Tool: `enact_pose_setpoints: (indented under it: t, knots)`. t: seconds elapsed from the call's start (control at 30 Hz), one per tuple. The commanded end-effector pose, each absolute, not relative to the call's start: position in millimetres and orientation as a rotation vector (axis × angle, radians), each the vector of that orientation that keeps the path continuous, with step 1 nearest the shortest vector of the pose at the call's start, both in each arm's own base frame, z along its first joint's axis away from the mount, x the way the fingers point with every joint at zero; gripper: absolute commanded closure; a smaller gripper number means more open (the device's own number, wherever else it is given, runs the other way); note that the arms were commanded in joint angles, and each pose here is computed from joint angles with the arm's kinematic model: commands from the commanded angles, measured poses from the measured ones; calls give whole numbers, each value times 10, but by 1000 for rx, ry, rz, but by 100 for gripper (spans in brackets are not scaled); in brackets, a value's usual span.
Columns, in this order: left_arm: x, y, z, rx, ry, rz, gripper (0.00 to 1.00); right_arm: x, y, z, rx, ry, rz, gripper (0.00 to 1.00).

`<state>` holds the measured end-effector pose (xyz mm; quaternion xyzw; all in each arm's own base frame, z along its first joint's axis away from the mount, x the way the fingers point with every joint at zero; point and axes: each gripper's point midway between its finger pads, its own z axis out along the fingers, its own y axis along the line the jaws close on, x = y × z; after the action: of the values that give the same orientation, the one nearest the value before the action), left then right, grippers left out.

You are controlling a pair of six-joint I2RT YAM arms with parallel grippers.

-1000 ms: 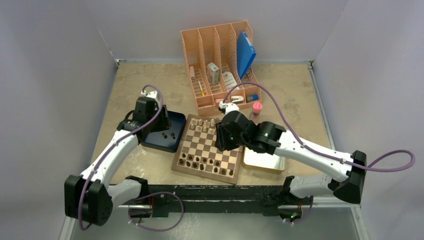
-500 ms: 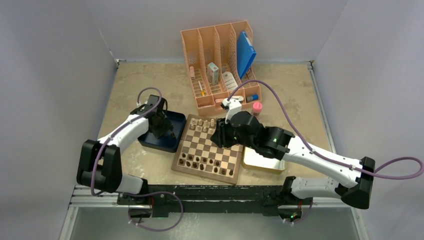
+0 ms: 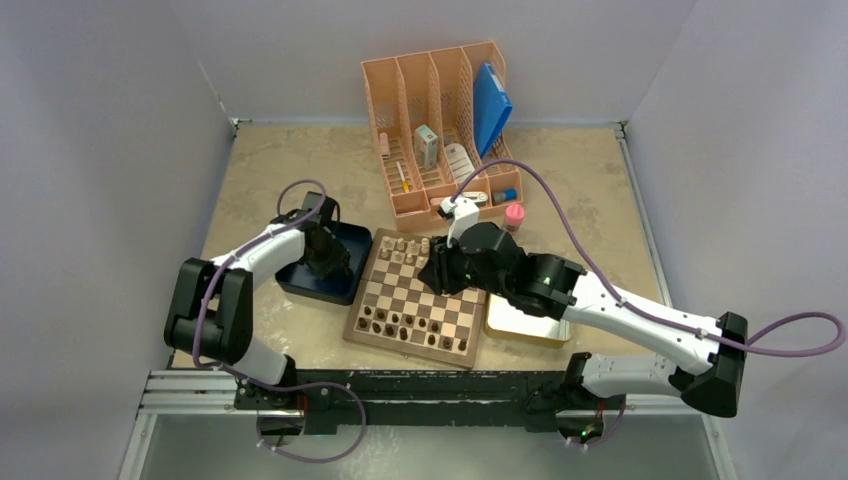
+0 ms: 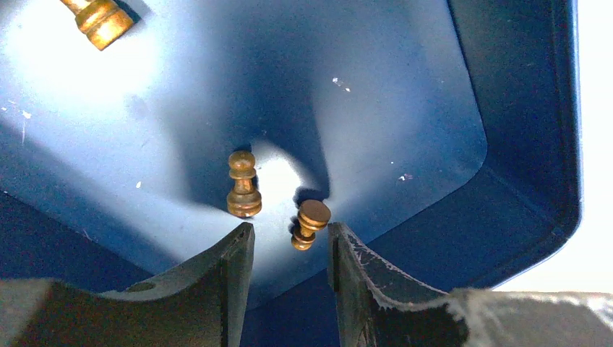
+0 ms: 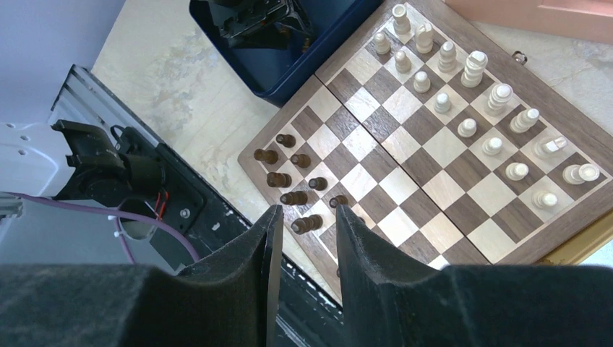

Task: Set up the chess pieces on the board
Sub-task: Pick up the chess piece from the storage box.

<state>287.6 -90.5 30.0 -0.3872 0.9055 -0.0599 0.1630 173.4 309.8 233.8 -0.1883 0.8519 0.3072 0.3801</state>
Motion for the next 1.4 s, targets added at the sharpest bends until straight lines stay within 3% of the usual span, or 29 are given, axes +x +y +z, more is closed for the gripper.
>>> enact_pose_setpoints:
  t: [0.0, 0.3, 0.73, 1.03, 1.37]
  knots:
    - [3073, -965, 381, -1084, 2533, -222, 59, 1741, 3194, 2392, -512, 2136, 817, 65]
    - [3112, -980, 248, -1061, 2561, -207, 64, 1743, 3211, 2370, -528, 2155, 803, 66]
    - [3050, -866, 367, -1100, 2529, -137, 92, 1753, 3256, 2469, -491, 2120, 853, 66]
    - [2994, -823, 795, -1249, 2387, -205, 98, 1688, 3461, 2571, -448, 2057, 1033, 69]
    - [2794, -879, 1528, -1382, 2202, -450, 99, 1745, 3631, 2989, -267, 1818, 1292, 61]
